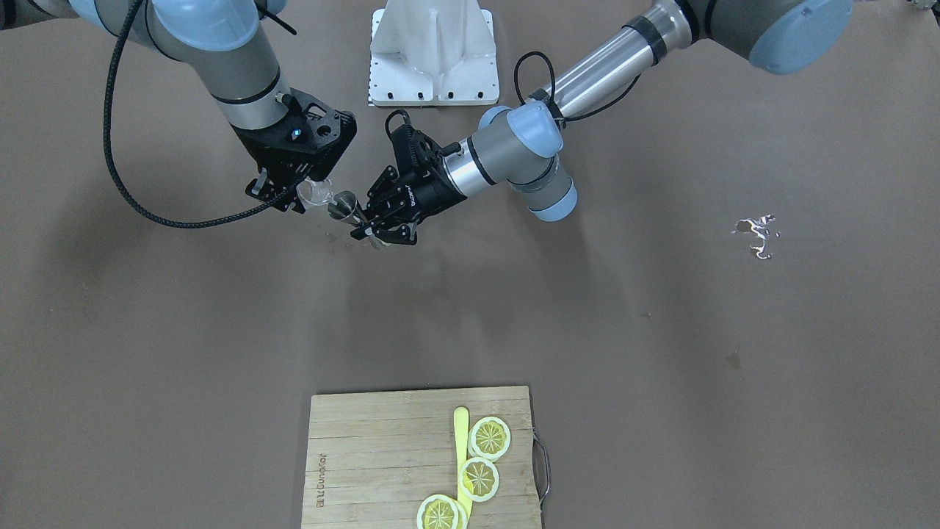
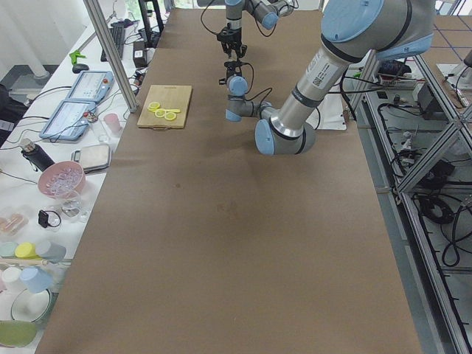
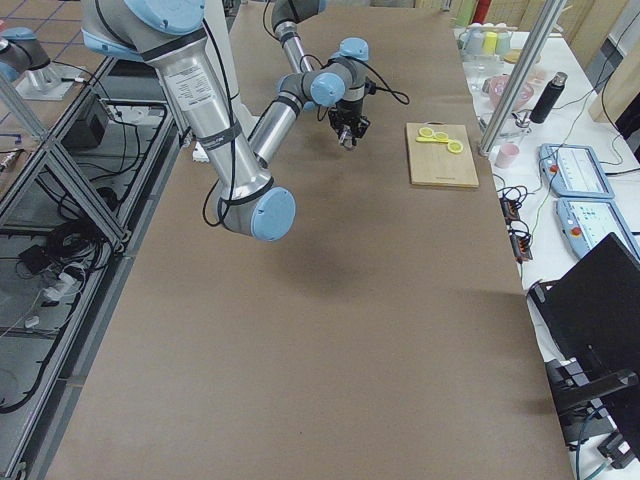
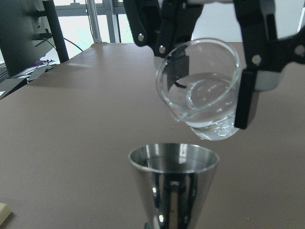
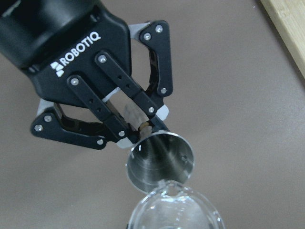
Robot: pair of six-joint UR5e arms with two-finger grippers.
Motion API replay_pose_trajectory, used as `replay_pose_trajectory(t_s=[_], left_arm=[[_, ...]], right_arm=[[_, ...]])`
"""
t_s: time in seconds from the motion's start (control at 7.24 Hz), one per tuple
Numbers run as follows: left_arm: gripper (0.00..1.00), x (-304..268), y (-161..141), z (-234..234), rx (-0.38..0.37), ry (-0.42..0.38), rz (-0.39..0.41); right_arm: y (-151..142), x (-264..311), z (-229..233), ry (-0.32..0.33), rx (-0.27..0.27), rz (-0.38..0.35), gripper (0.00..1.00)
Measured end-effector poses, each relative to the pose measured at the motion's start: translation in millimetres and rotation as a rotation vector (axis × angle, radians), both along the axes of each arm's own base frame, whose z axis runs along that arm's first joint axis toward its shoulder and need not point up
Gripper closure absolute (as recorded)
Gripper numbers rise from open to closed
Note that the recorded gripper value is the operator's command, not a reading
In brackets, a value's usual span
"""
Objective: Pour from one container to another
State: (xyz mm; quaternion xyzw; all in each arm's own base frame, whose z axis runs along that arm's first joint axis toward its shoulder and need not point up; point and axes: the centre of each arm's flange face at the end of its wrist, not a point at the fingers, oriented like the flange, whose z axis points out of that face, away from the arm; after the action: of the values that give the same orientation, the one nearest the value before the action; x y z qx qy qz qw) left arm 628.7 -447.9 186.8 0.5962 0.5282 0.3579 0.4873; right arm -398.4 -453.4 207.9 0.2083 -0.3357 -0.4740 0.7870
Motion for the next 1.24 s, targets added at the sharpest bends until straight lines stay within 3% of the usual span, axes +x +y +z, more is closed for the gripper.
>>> replay_pose_trajectory(t_s=[1.24], left_arm=[[1.0, 1.7, 4.8, 0.3, 0.004, 0.009, 0.006]], right_arm=[[-5.7, -8.7, -19.7, 0.106, -0.029, -0.068, 1.0]])
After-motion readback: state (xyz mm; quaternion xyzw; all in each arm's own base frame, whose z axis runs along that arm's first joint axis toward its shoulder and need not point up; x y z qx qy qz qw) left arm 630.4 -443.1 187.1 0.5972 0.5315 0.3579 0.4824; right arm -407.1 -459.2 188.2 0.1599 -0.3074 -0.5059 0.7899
